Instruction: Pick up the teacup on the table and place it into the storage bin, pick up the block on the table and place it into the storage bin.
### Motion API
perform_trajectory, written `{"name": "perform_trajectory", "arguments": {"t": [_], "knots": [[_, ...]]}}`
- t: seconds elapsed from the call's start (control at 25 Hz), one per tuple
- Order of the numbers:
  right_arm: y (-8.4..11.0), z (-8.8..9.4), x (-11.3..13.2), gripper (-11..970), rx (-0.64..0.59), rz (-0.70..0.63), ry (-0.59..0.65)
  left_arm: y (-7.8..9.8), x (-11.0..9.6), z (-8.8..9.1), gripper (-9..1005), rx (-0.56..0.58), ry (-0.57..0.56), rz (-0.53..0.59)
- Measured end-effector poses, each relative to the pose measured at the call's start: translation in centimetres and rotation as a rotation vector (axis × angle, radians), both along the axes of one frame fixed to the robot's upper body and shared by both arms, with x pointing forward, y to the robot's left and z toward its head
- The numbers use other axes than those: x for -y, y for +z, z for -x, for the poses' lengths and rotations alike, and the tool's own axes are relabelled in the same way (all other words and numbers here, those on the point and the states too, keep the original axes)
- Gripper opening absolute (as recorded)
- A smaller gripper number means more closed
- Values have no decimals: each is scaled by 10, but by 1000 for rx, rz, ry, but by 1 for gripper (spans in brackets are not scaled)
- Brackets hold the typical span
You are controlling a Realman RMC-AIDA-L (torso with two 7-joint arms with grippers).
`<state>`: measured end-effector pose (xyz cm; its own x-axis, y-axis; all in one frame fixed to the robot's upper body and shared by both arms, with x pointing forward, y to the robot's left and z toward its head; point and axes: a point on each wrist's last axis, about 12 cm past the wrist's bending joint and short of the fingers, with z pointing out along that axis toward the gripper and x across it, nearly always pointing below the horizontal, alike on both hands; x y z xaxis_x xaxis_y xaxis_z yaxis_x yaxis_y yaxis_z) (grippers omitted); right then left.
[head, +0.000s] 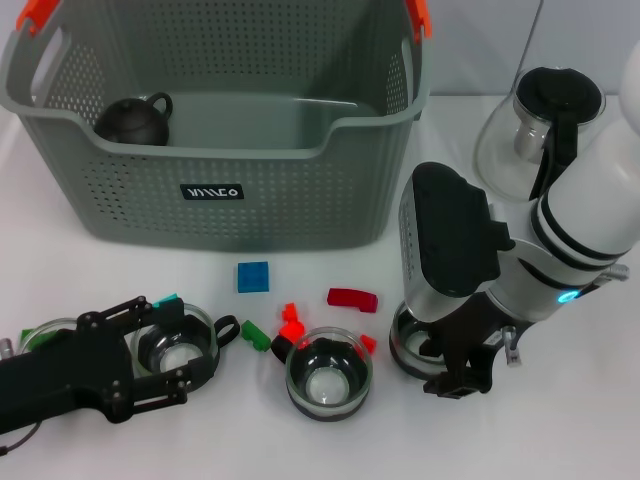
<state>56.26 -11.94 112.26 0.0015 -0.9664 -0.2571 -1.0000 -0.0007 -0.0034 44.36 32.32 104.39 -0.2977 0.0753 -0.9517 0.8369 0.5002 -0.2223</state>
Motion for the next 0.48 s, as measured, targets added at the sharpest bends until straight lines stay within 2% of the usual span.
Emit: {"name": "perform_trajectory", "arguments": {"t": [0.32, 0.48], "knots": [[3, -1, 2, 393, -11, -13, -21, -1, 1, -2, 824, -3, 6, -5], [12, -2, 7, 205, -26, -39, -37, -1, 0, -1, 824, -5, 8, -4]]}}
